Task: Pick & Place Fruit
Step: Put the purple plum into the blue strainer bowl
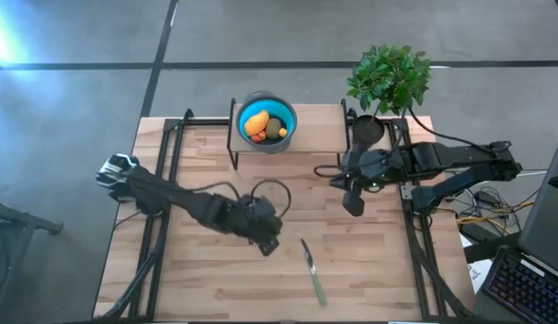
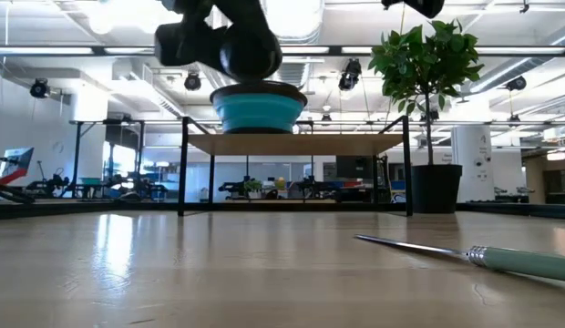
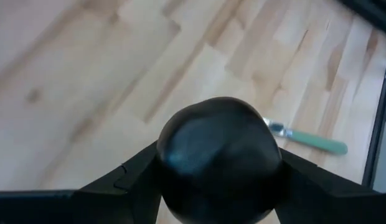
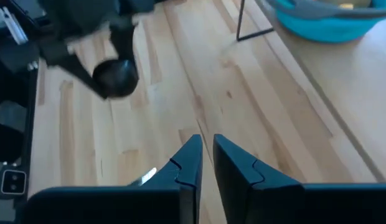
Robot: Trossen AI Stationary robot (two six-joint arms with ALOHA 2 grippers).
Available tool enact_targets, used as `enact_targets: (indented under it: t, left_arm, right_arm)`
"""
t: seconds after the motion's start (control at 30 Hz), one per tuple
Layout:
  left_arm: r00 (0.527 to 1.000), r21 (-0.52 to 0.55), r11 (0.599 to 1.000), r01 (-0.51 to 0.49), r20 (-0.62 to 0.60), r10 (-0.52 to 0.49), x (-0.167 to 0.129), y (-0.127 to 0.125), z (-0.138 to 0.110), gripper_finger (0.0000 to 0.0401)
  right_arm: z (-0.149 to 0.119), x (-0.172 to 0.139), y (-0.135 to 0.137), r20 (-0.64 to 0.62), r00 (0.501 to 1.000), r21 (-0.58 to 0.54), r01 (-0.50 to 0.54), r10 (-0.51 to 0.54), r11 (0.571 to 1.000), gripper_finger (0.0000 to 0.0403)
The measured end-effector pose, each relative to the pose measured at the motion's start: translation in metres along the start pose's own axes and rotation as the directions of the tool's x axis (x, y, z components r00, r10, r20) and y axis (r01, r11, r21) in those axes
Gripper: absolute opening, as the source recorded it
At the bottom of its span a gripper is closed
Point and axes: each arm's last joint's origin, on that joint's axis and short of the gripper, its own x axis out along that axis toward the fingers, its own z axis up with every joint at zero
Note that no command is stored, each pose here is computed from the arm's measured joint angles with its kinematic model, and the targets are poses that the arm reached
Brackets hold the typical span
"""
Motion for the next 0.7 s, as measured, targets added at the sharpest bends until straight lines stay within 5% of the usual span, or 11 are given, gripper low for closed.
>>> enact_targets:
  t: [0.7]
  left_arm:
    - [0.983, 0.125, 0.99, -0.058, 0.18, 0.035, -0.041, 0.055, 0.064, 0.0241]
  right_arm:
    - [-0.03, 0.017, 0.012, -0.102, 0.995, 0.158, 0.004, 0.013, 0.987, 0.0023]
